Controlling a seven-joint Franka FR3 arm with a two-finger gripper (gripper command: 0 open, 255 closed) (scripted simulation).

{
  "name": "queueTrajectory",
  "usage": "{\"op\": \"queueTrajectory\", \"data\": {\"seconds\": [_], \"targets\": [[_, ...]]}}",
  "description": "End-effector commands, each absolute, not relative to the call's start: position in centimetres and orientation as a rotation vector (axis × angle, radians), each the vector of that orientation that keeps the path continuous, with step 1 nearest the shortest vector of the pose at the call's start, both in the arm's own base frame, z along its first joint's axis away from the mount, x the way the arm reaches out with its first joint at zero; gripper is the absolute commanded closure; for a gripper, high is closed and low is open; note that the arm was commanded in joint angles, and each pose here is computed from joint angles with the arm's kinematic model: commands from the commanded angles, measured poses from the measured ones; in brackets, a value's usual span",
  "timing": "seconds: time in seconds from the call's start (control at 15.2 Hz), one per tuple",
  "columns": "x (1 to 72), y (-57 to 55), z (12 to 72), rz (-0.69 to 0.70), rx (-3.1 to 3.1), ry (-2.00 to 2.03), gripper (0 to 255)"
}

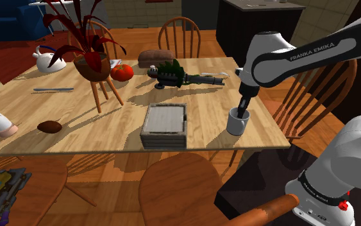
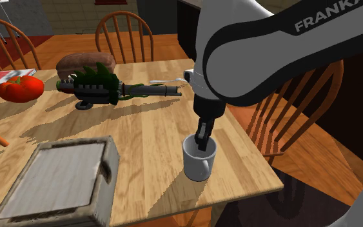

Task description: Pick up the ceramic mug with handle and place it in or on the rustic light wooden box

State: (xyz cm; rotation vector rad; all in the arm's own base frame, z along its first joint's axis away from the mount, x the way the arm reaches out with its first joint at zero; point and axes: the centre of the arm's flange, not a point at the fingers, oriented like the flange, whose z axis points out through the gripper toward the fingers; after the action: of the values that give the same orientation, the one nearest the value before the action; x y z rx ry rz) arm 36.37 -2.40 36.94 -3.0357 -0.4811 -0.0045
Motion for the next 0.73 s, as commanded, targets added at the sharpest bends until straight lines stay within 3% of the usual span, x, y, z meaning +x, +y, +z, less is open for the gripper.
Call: {"op": "queueTrajectory", "data": {"seconds": [0.0,0.66], "targets": [[36.4,-2.4,36.9,-0.005,-3.036,-0.481,255],[36.4,-2.4,40.6,-0.005,-3.036,-0.481,255]]}}
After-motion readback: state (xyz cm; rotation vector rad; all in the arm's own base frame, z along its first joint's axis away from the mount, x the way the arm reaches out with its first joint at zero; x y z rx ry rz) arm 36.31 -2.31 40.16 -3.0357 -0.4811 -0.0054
